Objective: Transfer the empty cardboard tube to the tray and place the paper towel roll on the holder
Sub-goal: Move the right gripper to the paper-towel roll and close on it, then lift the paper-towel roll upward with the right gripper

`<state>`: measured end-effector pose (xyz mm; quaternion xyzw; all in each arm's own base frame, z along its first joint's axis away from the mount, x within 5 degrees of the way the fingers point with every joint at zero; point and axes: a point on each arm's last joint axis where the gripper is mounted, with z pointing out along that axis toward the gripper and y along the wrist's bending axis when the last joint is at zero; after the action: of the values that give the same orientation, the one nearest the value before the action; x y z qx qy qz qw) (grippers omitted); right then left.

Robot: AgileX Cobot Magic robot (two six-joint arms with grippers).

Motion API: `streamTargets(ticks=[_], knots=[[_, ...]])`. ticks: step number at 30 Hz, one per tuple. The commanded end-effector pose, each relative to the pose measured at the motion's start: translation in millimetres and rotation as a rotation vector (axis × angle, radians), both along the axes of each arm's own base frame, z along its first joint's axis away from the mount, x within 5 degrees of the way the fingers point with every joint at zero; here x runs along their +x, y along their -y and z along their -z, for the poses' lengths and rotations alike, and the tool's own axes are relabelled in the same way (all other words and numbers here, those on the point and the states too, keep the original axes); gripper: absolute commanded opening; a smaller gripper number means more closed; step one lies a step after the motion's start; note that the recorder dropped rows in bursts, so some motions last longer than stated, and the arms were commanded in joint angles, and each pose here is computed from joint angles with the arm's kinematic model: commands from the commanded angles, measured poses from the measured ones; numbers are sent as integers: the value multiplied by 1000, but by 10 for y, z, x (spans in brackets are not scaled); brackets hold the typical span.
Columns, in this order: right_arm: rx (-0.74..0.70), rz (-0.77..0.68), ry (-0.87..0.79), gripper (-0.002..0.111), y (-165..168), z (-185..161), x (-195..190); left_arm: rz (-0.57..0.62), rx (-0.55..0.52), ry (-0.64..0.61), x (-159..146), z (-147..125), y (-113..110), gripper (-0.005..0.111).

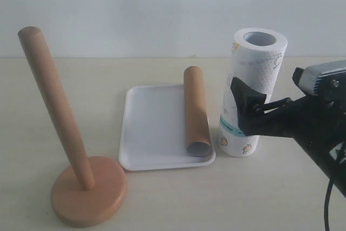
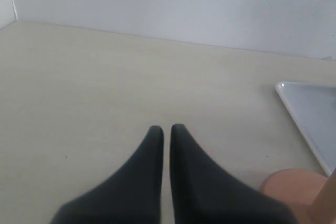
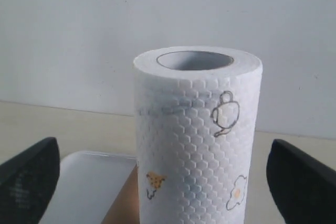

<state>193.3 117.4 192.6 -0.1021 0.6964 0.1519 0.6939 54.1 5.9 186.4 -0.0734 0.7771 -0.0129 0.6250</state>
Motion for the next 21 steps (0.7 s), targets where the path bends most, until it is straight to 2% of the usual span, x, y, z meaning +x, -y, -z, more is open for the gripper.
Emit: streamTargets(ticks=[1, 14, 21], knots=[[1, -1, 6, 105, -20, 88, 19, -1, 1, -2, -1, 12, -1, 4], [-13, 52, -43, 105, -200, 270, 324, -1, 1, -2, -1, 12, -1, 4], [15, 99, -88, 105, -143, 386, 444, -1, 1, -2, -1, 12, -1, 4]])
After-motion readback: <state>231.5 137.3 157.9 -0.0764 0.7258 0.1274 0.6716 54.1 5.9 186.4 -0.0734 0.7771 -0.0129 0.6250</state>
